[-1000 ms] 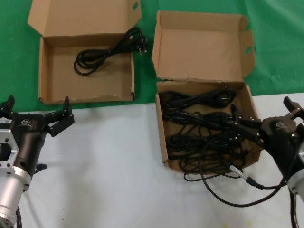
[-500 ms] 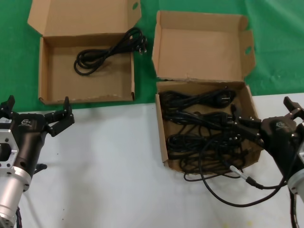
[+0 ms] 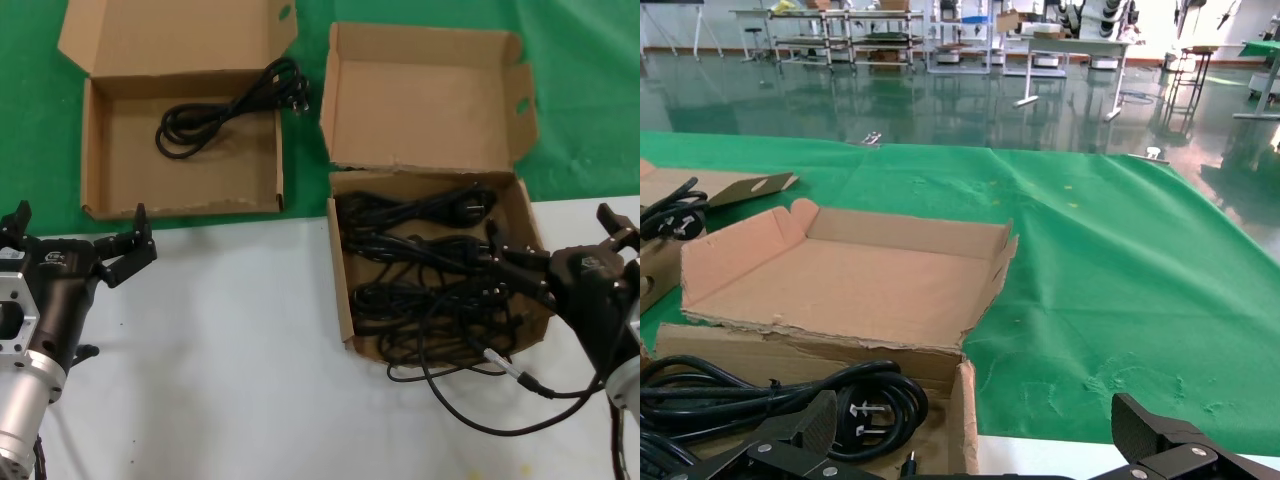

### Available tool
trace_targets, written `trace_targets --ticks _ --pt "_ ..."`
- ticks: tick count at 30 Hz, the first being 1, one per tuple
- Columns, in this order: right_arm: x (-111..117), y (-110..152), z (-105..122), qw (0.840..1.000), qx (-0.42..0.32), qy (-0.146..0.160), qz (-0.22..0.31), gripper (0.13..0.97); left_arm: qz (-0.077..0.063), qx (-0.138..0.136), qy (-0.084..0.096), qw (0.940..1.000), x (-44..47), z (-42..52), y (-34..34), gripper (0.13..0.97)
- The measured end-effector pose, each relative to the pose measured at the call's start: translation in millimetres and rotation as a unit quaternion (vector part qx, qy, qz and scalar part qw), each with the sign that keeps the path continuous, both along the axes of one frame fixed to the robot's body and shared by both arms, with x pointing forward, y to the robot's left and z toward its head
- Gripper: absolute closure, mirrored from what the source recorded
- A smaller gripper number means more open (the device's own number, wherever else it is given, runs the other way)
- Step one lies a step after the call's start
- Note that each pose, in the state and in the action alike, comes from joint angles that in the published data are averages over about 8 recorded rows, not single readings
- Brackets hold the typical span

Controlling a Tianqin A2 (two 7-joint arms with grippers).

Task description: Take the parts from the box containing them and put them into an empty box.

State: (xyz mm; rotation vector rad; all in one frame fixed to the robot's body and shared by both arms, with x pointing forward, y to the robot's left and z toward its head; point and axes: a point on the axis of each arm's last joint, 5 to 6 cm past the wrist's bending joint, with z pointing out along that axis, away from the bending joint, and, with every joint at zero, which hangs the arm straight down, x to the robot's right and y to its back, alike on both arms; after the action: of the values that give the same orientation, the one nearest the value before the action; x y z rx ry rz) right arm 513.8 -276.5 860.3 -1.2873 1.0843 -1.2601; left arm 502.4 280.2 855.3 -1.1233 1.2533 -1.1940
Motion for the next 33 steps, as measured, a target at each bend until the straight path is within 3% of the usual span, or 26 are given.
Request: trace_targets --ticks 33 --pt "0.0 0.0 0.0 1.000 0.000 0.000 0.000 0.130 0.000 0.000 0.000 1.0000 0.0 0.0 0.0 0.132"
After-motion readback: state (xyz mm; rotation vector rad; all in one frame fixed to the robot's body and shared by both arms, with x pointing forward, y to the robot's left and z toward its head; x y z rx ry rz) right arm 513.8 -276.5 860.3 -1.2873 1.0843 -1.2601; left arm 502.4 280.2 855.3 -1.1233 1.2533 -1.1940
